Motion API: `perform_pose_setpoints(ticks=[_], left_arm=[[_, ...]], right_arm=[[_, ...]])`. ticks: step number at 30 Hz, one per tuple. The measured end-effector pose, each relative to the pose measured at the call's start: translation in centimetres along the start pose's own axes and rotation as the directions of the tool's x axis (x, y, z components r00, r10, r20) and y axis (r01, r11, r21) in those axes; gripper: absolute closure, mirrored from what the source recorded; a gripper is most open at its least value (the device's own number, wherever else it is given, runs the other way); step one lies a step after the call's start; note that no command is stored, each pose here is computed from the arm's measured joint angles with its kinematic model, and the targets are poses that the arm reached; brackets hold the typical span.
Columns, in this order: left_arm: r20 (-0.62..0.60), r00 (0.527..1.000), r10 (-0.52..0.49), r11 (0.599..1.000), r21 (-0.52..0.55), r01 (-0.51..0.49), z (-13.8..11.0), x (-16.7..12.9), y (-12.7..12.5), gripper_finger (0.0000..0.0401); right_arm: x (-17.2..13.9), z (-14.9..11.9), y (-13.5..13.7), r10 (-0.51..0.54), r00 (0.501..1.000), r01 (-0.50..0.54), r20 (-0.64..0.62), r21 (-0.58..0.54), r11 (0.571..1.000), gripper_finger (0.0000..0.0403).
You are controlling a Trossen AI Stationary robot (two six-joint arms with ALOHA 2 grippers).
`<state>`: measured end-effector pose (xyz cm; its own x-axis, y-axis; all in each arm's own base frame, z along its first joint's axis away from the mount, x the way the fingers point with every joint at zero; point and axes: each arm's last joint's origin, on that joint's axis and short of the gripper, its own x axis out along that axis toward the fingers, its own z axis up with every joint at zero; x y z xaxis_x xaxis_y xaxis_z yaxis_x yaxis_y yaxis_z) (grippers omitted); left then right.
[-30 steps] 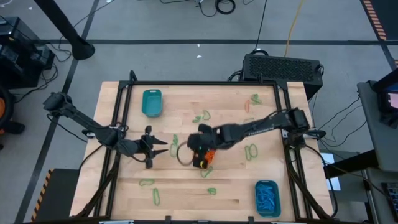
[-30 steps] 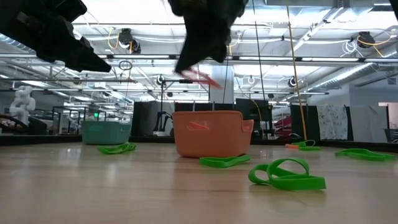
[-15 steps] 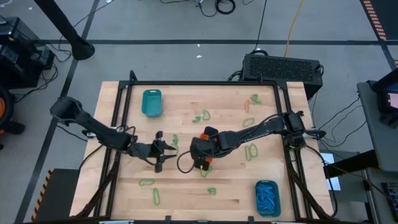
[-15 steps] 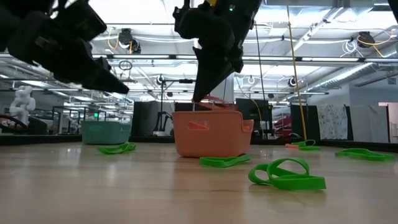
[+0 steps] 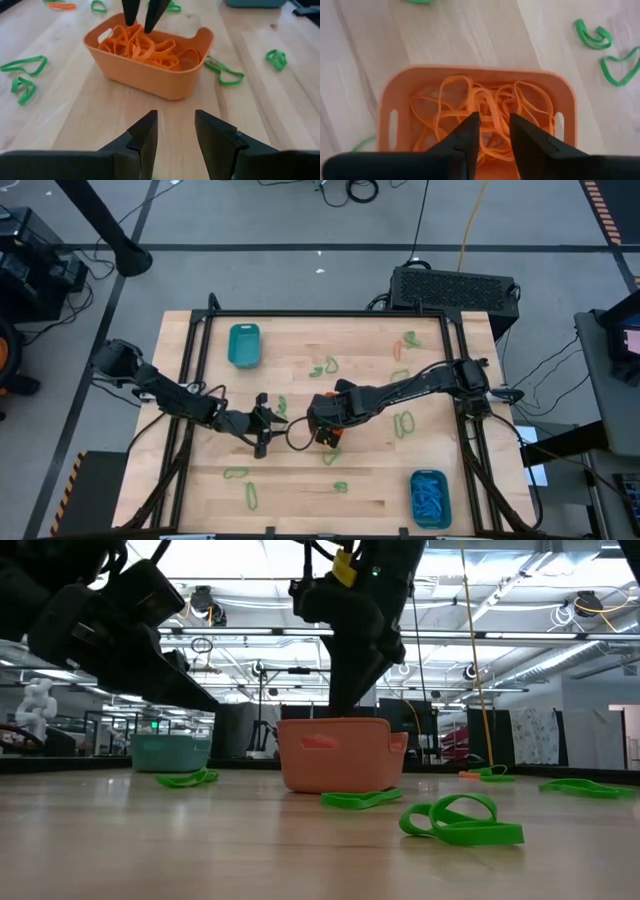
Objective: Sort rubber bands into baskets
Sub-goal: Put the orange rubber band into the orange bin
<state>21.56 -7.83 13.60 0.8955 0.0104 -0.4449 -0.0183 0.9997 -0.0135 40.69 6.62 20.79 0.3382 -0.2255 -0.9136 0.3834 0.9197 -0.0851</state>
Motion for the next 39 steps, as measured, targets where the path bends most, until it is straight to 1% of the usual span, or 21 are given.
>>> perform_pose_setpoints(ticks=[4, 6, 8, 11, 13, 15, 17, 19, 21, 24, 27, 31, 35, 39], left_arm=[[0.03, 0.999, -0.022, 1.0, -0.011, 0.022, 0.3, 0.0, -0.1, 0.0263], [0.052, 0.998, -0.027, 0.999, -0.02, 0.028, 0.6, 0.0, -0.2, 0.0263], [0.075, 0.997, -0.03, 0.999, -0.028, 0.033, 0.8, 0.0, -0.2, 0.0263], [0.091, 0.995, -0.03, 0.999, -0.035, 0.033, 1.0, 0.0, -0.2, 0.0263], [0.096, 0.995, 0.001, 0.998, -0.064, 0.005, 1.0, 0.0, -0.1, 0.0263], [0.101, 0.993, 0.058, 0.993, -0.109, -0.047, 0.9, 0.0, 0.1, 0.0263], [0.102, 0.991, 0.087, 0.987, -0.146, -0.072, 1.0, 0.0, 0.3, 0.0263], [0.102, 0.99, 0.093, 0.982, -0.173, -0.074, 1.0, 0.0, 0.4, 0.0263], [0.102, 0.991, 0.092, 0.981, -0.178, -0.073, 1.0, 0.0, 0.4, 0.0263], [0.099, 0.991, 0.093, 0.981, -0.177, -0.074, 0.9, 0.2, 0.4, 0.0263], [0.077, 0.991, 0.105, 0.978, -0.187, -0.089, 0.5, 0.6, 0.4, 0.0263], [0.027, 0.991, 0.131, 0.974, -0.191, -0.124, 0.0, 2.2, 0.3, 0.0263], [-0.022, 0.987, 0.157, 0.97, -0.185, -0.159, -0.3, 4.4, 0.2, 0.0263], [-0.044, 0.985, 0.166, 0.969, -0.178, -0.171, -0.4, 6.0, -0.2, 0.0263]], right_arm=[[0.0, -0.1, -0.3, -0.008, 1.0, 0.008, -0.015, -0.033, 0.999, 0.0281], [-0.6, -0.1, -0.5, -0.009, 1.0, 0.009, -0.018, -0.035, 0.999, 0.0274], [-1.4, -0.1, -0.8, -0.01, 1.0, 0.009, -0.018, -0.027, 1.0, 0.0271], [-2.0, -0.9, -1.0, -0.042, 0.996, 0.041, -0.077, -0.014, 0.999, 0.0274], [-2.2, -1.7, -1.2, -0.077, 0.987, 0.079, -0.141, 0.007, 0.997, 0.0286], [-2.4, -2.6, -1.6, -0.134, 0.964, 0.142, -0.23, 0.019, 0.99, 0.0308], [-2.2, -3.5, -1.9, -0.178, 0.941, 0.196, -0.289, 0.033, 0.98, 0.0343], [-1.3, -4.3, -2.1, -0.2, 0.926, 0.223, -0.321, 0.037, 0.974, 0.0382], [-0.1, -4.9, -2.2, -0.184, 0.925, 0.21, -0.332, 0.044, 0.977, 0.0394], [1.7, -5.5, -2.8, -0.113, 0.932, 0.143, -0.345, 0.064, 0.988, 0.0398], [3.2, -5.9, -3.7, -0.099, 0.933, 0.134, -0.345, 0.08, 0.988, 0.0401], [3.7, -5.7, -4.5, -0.103, 0.932, 0.149, -0.347, 0.108, 0.983, 0.0402], [4.1, -4.8, -4.6, -0.057, 0.958, 0.096, -0.282, 0.127, 0.987, 0.0402], [4.3, -4.3, -4.7, -0.042, 0.968, 0.075, -0.246, 0.123, 0.99, 0.0402]])
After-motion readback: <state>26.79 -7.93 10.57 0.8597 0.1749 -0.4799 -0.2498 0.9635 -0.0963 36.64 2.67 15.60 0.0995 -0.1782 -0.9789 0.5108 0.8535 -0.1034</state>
